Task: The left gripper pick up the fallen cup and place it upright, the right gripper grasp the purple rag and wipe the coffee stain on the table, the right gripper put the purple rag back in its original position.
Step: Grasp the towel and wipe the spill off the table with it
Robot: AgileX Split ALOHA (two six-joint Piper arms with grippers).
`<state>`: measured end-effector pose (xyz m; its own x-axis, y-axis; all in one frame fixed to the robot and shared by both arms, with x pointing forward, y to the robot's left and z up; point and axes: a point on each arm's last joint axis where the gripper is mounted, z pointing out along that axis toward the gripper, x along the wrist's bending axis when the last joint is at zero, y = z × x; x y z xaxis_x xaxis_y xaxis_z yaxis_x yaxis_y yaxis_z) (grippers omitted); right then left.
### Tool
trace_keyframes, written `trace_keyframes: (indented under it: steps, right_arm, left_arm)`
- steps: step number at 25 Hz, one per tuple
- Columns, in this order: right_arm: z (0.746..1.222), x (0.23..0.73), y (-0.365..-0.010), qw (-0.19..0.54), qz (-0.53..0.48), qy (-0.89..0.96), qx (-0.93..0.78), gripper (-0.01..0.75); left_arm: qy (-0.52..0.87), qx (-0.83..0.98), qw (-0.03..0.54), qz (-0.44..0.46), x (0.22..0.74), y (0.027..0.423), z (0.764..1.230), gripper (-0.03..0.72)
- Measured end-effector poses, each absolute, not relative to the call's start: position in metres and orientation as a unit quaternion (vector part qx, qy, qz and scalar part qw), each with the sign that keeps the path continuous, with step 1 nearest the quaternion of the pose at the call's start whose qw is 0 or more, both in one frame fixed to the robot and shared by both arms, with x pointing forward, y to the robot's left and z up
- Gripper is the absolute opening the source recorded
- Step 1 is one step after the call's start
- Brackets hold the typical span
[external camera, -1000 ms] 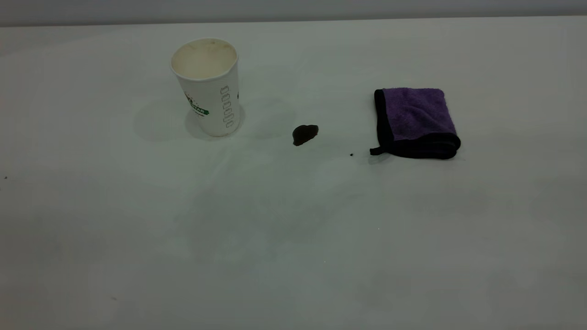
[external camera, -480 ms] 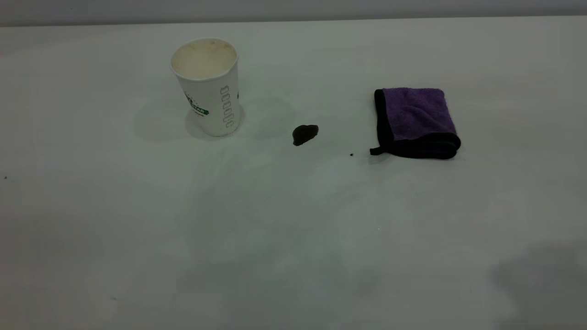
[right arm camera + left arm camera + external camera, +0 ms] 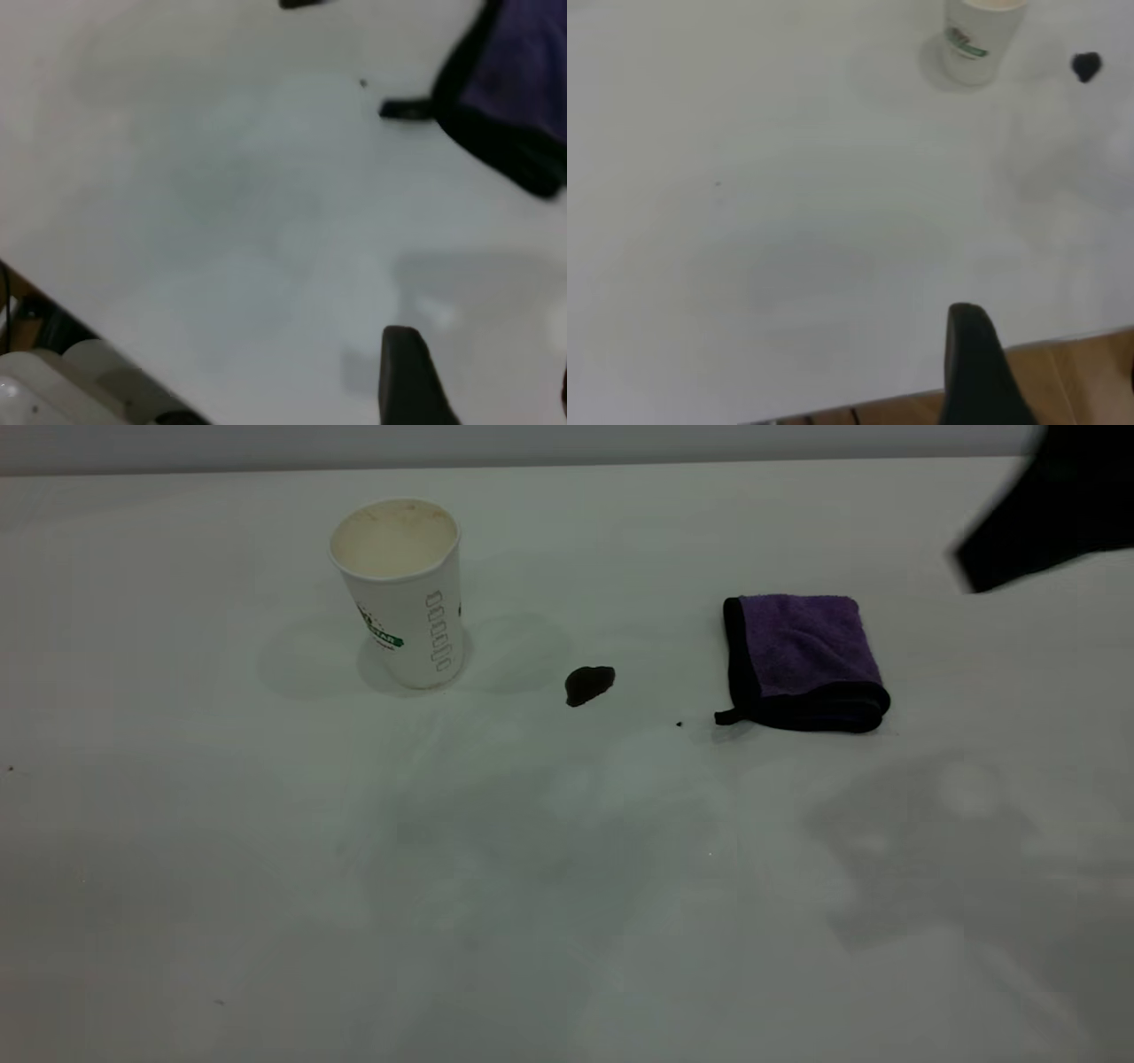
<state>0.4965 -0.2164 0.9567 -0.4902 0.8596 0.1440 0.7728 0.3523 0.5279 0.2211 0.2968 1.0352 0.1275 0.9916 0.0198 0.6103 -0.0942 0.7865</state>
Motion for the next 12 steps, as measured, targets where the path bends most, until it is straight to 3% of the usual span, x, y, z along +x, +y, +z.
trace_keyframes:
  steps: [12]
  right_arm:
    - [0.878, 0.608, -0.169, 0.052, 0.239, 0.842, 0.48, 0.447]
  left_arm:
    - [0.607, 0.663, 0.315, 0.303, 0.221, 0.296, 1.035, 0.482]
